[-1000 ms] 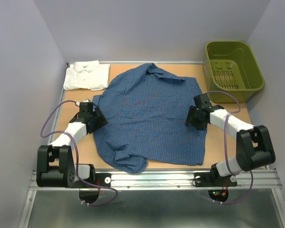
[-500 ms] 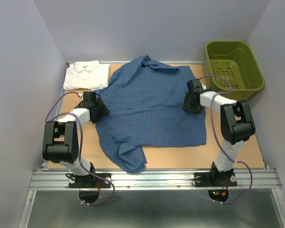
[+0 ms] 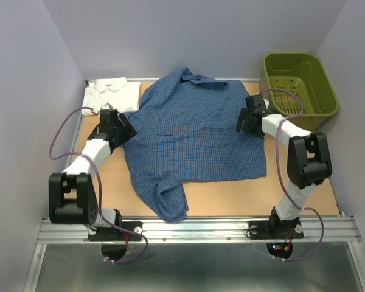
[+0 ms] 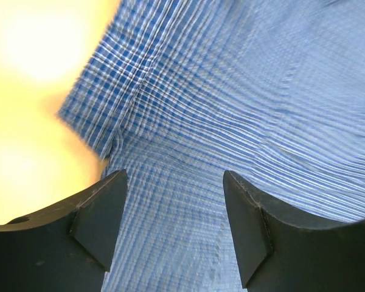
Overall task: Fold and stack the long sleeve shirts
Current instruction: Flatten the shirt out
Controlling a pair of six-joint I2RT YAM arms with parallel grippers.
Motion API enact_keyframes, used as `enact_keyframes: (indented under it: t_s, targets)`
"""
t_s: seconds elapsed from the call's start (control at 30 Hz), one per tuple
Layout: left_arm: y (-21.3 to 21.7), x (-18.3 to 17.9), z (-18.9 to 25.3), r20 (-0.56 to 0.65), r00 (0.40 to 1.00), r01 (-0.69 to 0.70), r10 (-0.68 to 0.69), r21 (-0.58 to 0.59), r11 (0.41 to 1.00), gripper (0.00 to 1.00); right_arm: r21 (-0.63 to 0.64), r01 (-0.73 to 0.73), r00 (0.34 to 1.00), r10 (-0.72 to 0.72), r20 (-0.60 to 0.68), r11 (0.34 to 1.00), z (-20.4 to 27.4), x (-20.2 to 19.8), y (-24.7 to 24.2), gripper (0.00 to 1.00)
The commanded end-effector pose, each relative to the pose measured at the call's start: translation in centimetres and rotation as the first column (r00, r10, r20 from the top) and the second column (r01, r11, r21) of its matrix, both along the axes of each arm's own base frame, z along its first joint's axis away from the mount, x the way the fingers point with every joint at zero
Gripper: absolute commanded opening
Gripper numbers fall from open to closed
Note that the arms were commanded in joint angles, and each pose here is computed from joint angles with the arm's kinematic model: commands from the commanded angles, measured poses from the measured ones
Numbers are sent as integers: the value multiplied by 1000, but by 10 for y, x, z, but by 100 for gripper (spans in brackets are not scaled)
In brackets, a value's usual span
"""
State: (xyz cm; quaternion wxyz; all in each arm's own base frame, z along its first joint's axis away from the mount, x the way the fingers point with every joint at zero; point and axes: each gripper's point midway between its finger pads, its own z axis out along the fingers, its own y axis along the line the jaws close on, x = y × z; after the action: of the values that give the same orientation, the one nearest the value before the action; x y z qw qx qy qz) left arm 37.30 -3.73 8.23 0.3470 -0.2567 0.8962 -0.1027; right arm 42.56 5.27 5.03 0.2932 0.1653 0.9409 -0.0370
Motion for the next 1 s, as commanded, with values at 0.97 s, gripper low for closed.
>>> enact_keyframes:
  t_s: [0.97]
  targets:
    - [16, -119, -65, -266, 950, -153, 164, 61, 986, 51, 9, 116, 985, -114, -133, 993, -28, -131, -25, 63]
